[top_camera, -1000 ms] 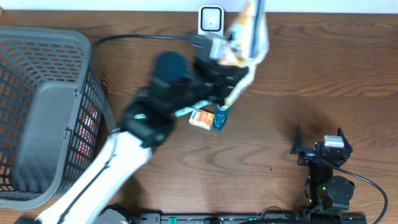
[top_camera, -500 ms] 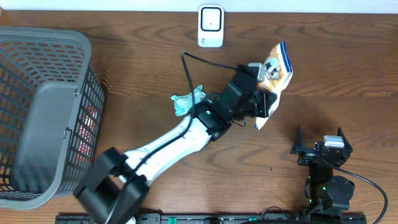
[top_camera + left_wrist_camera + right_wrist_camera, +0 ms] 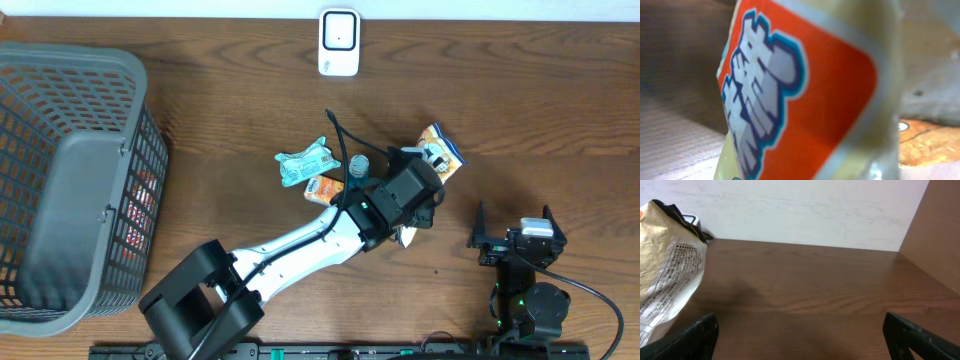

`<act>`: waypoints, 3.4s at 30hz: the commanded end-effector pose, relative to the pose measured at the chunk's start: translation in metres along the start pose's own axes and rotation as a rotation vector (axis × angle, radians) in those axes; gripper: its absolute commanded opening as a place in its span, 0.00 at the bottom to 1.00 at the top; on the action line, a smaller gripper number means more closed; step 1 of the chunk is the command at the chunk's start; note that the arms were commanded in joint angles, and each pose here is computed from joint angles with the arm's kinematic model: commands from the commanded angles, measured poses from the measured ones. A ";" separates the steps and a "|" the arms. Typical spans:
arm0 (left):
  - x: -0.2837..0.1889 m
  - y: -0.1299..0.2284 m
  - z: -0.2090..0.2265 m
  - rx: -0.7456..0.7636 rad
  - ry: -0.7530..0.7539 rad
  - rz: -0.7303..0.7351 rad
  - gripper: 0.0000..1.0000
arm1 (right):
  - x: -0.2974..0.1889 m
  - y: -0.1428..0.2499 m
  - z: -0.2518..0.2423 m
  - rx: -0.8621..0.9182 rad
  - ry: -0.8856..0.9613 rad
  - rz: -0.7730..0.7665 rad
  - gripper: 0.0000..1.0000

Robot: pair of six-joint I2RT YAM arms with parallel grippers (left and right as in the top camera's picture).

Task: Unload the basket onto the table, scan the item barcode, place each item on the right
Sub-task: 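Lift the snack bag with the left gripper toward the scanner, then lower the snack bag right of the bottle and open the left gripper, then reach the left gripper into the basket and grasp the red Top chocolate bar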

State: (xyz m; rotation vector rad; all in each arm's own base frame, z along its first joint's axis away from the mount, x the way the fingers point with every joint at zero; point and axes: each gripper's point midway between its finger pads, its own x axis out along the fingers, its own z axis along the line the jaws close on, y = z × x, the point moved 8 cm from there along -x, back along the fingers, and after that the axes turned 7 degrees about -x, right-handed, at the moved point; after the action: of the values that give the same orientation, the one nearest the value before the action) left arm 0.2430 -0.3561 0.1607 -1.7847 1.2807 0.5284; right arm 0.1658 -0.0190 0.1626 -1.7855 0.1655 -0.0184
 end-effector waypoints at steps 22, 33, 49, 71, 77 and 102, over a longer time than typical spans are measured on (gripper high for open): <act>0.002 0.010 0.005 0.040 -0.103 -0.112 0.34 | 0.000 0.001 -0.001 -0.010 0.011 0.003 0.99; 0.001 0.021 0.012 0.058 -0.158 -0.066 0.30 | 0.000 0.001 -0.001 -0.010 0.011 0.003 0.99; -0.041 0.053 0.042 0.129 -0.395 0.112 0.29 | 0.000 0.001 -0.001 -0.010 0.011 0.003 0.99; -0.150 -0.030 0.097 0.203 -0.822 -0.312 0.47 | 0.000 0.001 -0.001 -0.010 0.011 0.003 0.99; -0.235 -0.096 0.115 0.060 -0.801 -0.508 0.52 | 0.000 0.001 -0.001 -0.010 0.011 0.003 0.99; -0.380 -0.100 0.339 -1.077 -0.797 -0.423 0.81 | 0.000 0.001 -0.001 -0.010 0.011 0.003 0.99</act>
State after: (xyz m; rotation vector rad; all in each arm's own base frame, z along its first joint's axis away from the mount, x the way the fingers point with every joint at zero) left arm 0.2228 0.1443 0.3217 -1.9581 -0.2114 1.5891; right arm 0.1658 -0.0190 0.1626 -1.7852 0.1655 -0.0185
